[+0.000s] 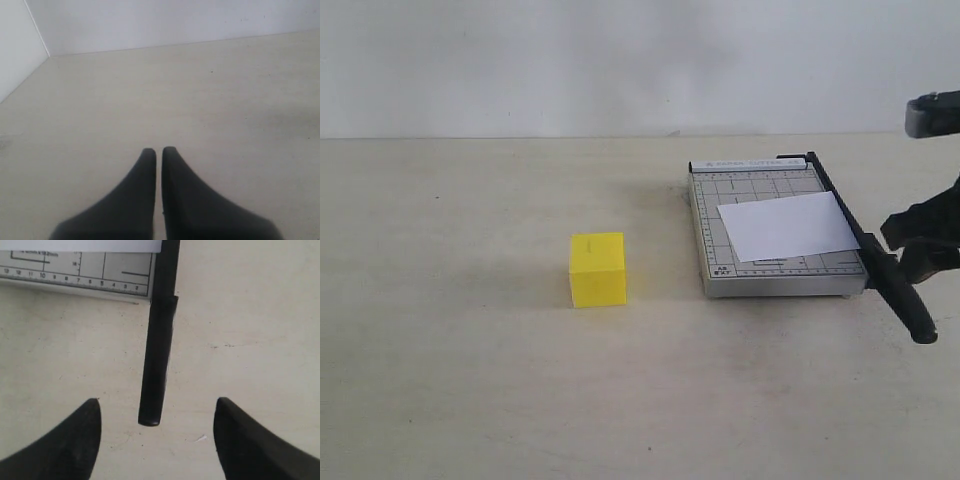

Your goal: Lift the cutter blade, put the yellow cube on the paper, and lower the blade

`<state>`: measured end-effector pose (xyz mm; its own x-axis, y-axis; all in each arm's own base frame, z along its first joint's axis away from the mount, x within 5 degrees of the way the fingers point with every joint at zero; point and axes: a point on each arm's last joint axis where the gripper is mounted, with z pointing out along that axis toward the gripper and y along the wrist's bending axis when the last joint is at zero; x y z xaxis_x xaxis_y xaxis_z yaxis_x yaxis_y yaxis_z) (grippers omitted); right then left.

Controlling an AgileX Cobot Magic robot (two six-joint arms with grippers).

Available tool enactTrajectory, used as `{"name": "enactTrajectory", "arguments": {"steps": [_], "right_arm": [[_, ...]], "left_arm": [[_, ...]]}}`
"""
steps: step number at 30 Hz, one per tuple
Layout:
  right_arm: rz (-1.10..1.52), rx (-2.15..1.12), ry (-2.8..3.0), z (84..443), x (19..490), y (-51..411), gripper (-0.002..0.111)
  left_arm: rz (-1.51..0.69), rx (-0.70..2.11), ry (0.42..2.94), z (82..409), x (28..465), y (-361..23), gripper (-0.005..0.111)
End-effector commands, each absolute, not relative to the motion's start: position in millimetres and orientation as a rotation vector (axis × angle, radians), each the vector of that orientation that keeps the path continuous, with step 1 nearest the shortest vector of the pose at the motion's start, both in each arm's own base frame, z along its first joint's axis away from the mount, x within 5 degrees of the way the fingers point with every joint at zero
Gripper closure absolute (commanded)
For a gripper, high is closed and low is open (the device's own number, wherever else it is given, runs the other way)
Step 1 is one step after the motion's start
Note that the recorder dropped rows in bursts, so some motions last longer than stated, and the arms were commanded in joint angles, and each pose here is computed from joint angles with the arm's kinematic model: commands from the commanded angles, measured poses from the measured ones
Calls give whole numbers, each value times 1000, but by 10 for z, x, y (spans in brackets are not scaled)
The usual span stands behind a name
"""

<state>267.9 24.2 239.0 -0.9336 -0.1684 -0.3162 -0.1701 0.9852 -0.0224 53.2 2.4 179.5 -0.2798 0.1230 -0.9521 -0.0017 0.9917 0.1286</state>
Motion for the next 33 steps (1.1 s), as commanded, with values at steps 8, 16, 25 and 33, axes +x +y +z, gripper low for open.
{"name": "enactTrajectory", "arguments": {"steps": [8, 16, 25, 33], "right_arm": [[-3, -358, 2833, 1921, 2984, 279, 46], [-1, -371, 2892, 1609, 3080, 288, 46], [1, -378, 2929, 1477, 3098, 289, 53], [2, -362, 2929, 1485, 3097, 289, 108]], "left_arm": [[115, 80, 1838, 1812, 532, 23, 102], [115, 80, 1838, 1812, 532, 23, 102], [115, 80, 1838, 1812, 532, 23, 102], [115, 80, 1838, 1812, 532, 23, 102]]}}
